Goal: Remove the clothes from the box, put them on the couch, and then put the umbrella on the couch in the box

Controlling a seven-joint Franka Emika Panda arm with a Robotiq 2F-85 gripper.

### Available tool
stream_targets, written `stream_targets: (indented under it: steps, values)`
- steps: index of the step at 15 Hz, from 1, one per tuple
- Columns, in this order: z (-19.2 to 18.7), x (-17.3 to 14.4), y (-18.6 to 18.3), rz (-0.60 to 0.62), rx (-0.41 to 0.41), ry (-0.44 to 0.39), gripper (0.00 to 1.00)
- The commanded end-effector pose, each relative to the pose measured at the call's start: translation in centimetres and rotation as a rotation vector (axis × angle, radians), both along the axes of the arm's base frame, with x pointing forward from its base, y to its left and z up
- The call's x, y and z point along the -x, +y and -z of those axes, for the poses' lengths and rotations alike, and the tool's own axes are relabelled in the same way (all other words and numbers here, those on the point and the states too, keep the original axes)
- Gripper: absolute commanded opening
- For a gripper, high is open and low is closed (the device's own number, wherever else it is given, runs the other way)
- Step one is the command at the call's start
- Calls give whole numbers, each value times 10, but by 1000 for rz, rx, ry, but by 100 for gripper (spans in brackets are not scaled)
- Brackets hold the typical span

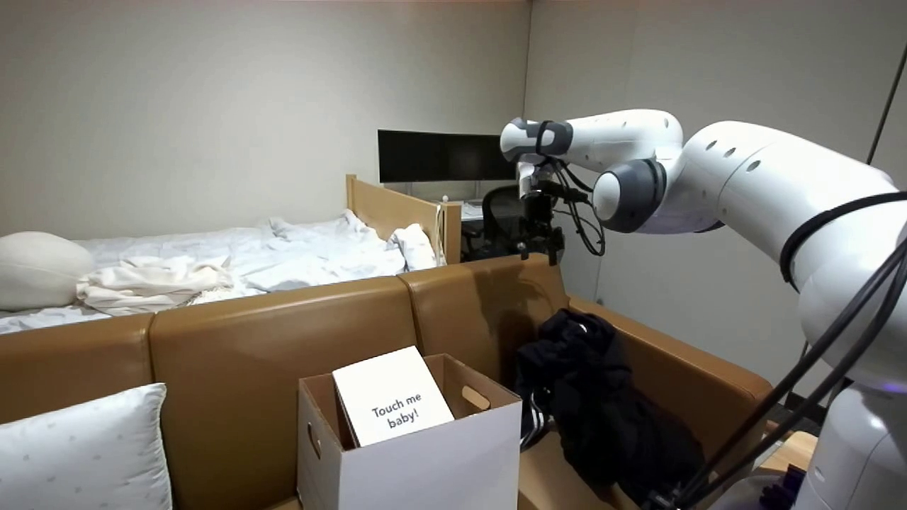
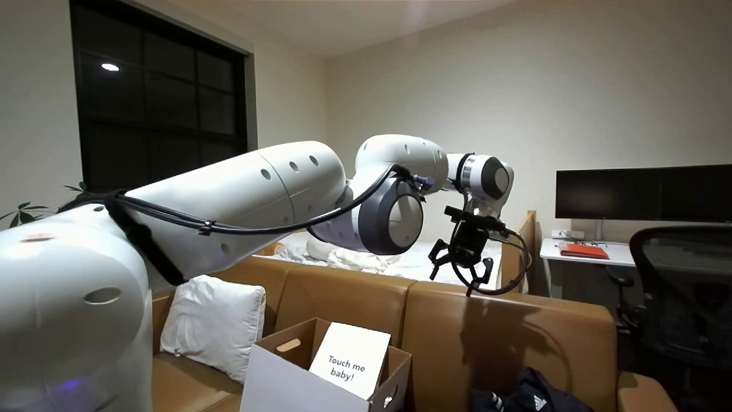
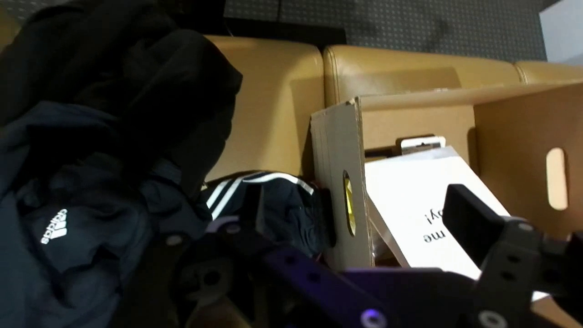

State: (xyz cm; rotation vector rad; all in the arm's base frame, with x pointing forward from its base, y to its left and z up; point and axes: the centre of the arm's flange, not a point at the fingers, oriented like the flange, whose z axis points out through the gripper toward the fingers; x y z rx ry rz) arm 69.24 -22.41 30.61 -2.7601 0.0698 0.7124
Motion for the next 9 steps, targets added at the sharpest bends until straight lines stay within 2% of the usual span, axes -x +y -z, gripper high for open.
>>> stream_targets:
  steps: [1,9]
  values:
    - [2,3,-1,-24,2,17,100]
    - [3,3,0,-39,5,25,100]
